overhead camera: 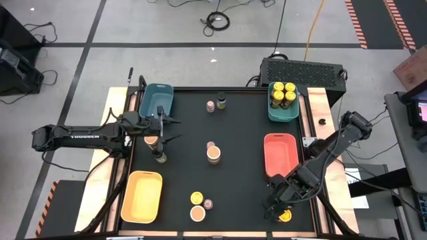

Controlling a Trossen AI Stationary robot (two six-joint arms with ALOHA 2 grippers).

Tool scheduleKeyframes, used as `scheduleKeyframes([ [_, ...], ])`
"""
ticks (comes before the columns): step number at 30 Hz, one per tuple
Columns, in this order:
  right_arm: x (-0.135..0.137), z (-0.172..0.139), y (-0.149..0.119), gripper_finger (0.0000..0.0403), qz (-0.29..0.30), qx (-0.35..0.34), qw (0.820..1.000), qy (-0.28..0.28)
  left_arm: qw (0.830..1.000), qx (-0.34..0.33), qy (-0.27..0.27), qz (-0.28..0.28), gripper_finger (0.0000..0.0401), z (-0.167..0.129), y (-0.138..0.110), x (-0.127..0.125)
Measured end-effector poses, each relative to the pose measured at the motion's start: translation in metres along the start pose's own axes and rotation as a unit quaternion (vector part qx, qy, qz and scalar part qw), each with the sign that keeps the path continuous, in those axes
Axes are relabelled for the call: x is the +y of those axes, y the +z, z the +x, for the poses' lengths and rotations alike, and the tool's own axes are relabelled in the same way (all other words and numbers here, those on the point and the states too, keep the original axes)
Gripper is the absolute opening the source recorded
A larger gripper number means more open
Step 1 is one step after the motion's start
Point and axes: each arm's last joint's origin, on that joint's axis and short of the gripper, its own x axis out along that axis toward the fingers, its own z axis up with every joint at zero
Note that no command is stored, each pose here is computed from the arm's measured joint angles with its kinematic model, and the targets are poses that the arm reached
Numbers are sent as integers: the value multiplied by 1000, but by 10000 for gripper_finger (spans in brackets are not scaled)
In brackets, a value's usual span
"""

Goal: Sort spices by type
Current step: Put the yellow spice bottle into the green bin

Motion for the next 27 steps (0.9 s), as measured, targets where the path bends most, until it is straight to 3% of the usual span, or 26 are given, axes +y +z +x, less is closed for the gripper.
scheduleKeyframes([
  [11,-9,17,-6,299,-12,-5,1000,-21,1000,1,0,0,251,0,0,0],
  [27,1,54,-6,299,-39,-12,998,-58,1000,1,0,0,251,0,0,0],
])
